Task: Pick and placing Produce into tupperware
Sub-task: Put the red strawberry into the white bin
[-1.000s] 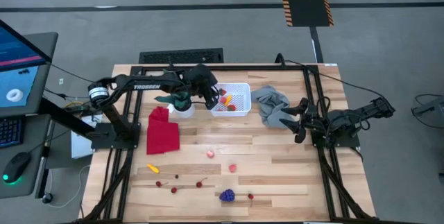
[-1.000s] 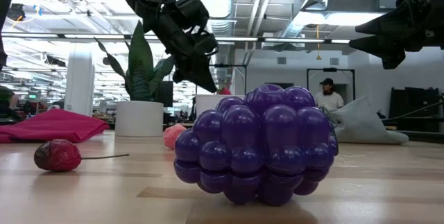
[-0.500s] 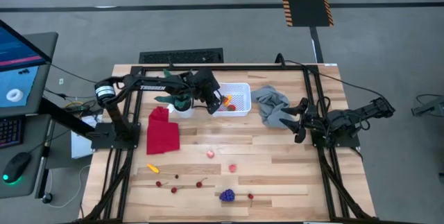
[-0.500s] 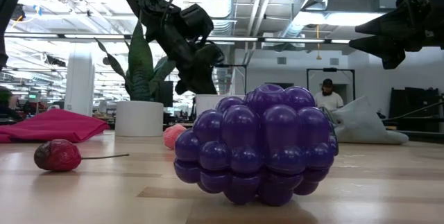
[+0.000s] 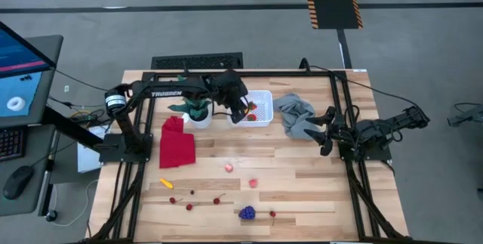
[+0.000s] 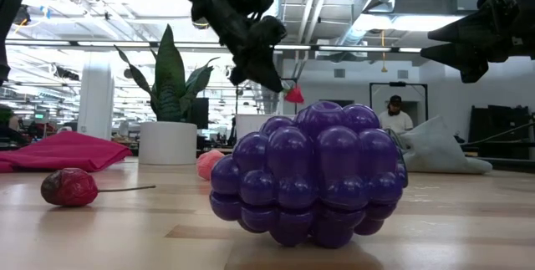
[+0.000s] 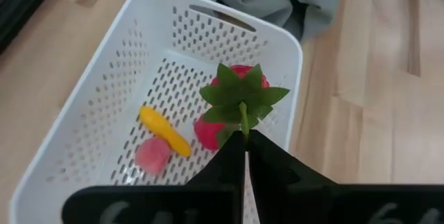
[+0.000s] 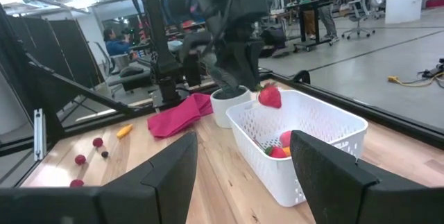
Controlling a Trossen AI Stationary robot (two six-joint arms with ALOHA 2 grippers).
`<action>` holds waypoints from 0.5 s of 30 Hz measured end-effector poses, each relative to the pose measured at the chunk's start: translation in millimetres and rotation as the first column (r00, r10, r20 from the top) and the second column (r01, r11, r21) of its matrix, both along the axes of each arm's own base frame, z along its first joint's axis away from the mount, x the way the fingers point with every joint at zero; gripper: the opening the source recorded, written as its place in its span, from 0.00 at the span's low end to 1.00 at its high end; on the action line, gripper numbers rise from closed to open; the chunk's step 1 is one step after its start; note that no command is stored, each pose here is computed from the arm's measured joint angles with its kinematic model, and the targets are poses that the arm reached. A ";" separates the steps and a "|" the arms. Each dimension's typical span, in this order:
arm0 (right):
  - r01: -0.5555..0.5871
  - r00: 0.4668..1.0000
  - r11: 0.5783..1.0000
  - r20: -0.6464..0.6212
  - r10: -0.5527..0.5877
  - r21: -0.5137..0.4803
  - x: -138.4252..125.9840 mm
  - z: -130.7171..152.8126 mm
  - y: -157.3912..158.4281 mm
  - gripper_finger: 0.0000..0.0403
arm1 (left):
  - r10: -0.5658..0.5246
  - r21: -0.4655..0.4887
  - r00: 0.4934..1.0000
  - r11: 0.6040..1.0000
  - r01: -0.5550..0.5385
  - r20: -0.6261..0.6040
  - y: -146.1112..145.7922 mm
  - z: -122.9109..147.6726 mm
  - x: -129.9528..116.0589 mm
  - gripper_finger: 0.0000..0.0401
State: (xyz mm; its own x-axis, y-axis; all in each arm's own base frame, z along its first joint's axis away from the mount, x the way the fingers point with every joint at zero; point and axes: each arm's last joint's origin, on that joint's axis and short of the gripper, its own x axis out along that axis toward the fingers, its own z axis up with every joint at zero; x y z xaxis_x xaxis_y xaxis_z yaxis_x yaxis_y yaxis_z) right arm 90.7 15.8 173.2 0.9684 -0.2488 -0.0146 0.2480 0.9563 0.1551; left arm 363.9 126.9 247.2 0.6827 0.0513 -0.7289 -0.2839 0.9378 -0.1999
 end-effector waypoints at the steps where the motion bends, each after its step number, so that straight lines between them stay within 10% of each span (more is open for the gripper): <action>1: 0.000 1.000 1.000 0.000 0.000 0.000 0.0 0.0 0.0 0.63 | -0.002 -0.007 1.000 1.000 0.002 -0.001 1.3 4.5 0.1 0.00; 15: 0.009 1.000 1.000 0.000 -0.009 -0.007 -0.1 0.2 -0.3 0.63 | -0.057 -0.025 0.944 0.998 0.051 -0.325 16.7 -7.4 55.3 0.00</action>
State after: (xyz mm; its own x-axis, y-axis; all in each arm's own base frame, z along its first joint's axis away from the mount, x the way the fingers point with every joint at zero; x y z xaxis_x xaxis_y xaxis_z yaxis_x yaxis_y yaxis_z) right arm 90.7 15.5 173.4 0.9663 -0.2573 -0.0127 0.2563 0.9552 0.1483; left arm 419.2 143.6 239.8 0.4092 0.0073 -0.9124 -0.2851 0.9509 -0.1202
